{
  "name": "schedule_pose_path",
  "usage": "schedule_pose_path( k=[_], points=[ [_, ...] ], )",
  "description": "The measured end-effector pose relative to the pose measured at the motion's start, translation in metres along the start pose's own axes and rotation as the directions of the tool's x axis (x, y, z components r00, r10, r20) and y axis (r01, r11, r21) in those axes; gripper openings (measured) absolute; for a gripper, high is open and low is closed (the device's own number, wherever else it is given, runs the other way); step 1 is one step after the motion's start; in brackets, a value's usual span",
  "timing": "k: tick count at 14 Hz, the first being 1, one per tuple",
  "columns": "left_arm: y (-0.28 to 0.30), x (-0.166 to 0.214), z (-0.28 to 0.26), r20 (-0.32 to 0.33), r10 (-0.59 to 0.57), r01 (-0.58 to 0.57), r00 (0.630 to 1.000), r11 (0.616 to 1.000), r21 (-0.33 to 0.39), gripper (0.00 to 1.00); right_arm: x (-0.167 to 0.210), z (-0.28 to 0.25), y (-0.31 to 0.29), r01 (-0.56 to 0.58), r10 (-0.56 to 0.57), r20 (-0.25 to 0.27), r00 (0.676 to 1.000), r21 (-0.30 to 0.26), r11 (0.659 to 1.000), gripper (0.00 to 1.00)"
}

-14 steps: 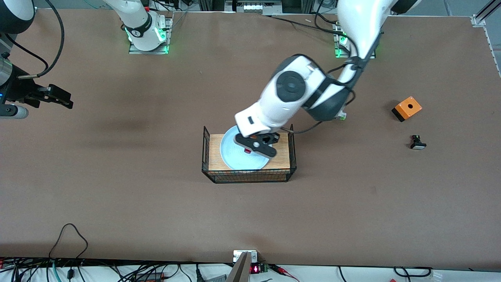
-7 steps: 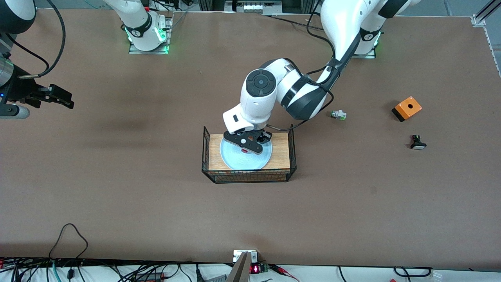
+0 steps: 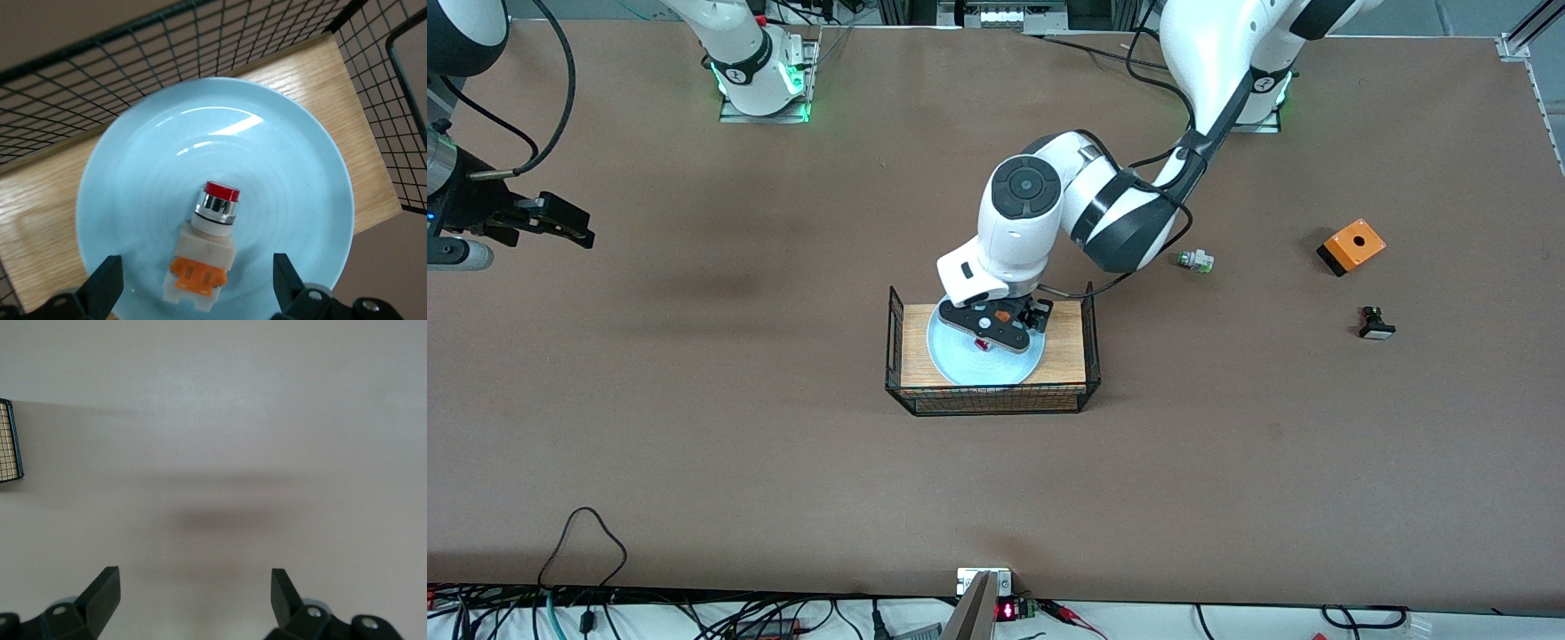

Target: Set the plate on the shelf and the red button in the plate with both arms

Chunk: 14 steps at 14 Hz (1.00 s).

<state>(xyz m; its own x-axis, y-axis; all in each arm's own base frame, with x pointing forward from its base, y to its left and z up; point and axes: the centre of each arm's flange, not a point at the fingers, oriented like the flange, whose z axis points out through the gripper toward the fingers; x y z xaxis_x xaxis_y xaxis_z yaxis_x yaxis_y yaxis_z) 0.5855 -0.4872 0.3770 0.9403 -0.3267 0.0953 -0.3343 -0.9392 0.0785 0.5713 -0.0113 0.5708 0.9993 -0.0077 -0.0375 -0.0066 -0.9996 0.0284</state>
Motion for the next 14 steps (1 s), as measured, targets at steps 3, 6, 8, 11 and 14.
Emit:
schedule_pose_path(
  k=[3,6,8,11,14],
  points=[
    [-0.049,0.002,-0.071,0.037,-0.066,0.064,0.997,0.997,0.043,1.00,0.000,0.000,0.001,-0.001,0.001,0.000,1.000,0.000,1.000,1.00],
    [-0.123,-0.012,-0.157,0.083,-0.169,0.160,0.982,0.982,0.101,1.00,0.000,0.000,0.001,-0.002,0.002,0.000,1.000,0.000,1.000,1.00],
    [-0.180,-0.028,-0.195,0.133,-0.257,0.237,0.957,0.961,0.144,1.00,0.001,0.001,0.001,-0.003,0.003,-0.001,1.000,0.000,1.000,1.00],
    [-0.264,-0.043,-0.220,0.182,-0.355,0.324,0.917,0.929,0.180,1.00,0.002,0.000,0.001,-0.003,0.003,-0.013,1.000,0.000,1.000,1.00],
    [-0.341,-0.057,-0.234,0.208,-0.295,0.265,0.933,0.951,0.159,1.00,0.002,0.000,0.001,-0.002,0.002,-0.014,1.000,0.000,1.000,1.00]
  ],
)
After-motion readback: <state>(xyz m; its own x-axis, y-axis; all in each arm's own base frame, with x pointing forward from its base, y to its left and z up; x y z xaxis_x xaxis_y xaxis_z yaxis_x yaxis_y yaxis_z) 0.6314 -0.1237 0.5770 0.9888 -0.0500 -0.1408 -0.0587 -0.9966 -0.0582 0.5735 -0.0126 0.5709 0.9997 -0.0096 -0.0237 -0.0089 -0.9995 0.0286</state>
